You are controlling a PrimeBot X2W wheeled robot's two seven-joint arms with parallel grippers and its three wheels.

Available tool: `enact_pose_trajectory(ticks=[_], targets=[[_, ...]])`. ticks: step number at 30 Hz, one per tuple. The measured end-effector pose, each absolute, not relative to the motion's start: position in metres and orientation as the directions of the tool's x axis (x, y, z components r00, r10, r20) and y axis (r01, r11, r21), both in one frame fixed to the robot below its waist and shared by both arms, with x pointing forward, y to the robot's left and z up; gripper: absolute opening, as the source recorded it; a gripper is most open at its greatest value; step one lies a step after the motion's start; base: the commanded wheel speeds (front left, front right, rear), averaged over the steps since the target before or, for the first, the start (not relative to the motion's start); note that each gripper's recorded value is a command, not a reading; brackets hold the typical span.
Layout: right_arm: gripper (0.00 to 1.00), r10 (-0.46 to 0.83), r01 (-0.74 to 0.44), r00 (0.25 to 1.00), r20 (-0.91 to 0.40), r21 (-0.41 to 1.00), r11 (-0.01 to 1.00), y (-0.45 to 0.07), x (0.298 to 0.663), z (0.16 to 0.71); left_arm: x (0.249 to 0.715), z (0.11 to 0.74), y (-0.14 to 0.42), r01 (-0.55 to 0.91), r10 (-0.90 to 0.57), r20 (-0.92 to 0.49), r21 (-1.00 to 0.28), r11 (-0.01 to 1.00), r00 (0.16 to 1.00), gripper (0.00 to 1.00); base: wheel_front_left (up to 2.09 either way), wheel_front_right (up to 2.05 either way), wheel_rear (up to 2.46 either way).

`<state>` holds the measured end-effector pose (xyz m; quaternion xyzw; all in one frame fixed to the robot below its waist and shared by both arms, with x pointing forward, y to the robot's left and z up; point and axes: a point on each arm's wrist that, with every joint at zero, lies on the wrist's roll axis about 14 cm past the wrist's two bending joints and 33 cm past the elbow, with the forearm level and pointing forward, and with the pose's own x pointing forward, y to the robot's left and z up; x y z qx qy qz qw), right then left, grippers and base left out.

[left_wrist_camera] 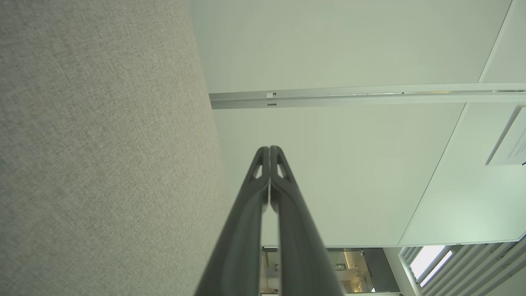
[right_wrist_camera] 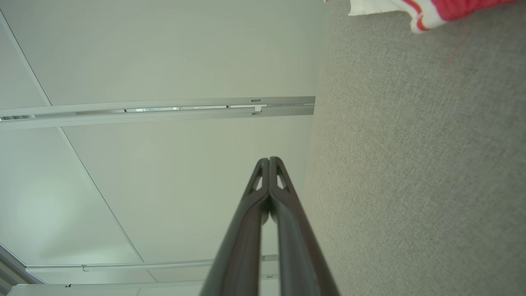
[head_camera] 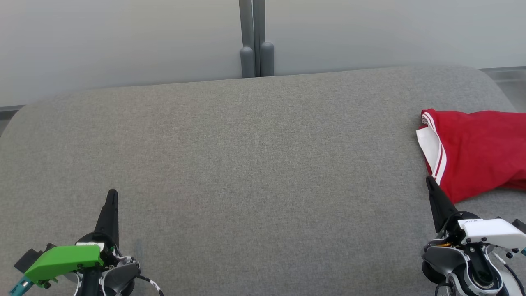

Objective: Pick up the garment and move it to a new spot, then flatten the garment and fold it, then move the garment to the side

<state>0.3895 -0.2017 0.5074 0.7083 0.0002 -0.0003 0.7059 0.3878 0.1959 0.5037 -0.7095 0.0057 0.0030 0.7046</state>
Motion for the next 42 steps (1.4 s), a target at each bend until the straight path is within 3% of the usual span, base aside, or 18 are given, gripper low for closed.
enact_pose_trajectory(ticks=[42], targets=[[0.0, 0.0, 0.001, 1.0, -0.001, 1.0, -0.003, -0.2017, 0.3895, 0.5074, 0.3878, 0.5038, 0.1959, -0.012, -0.004, -0.012, -1.0, -0.007, 1.0, 0.0, 0.0, 0.0, 0.0]])
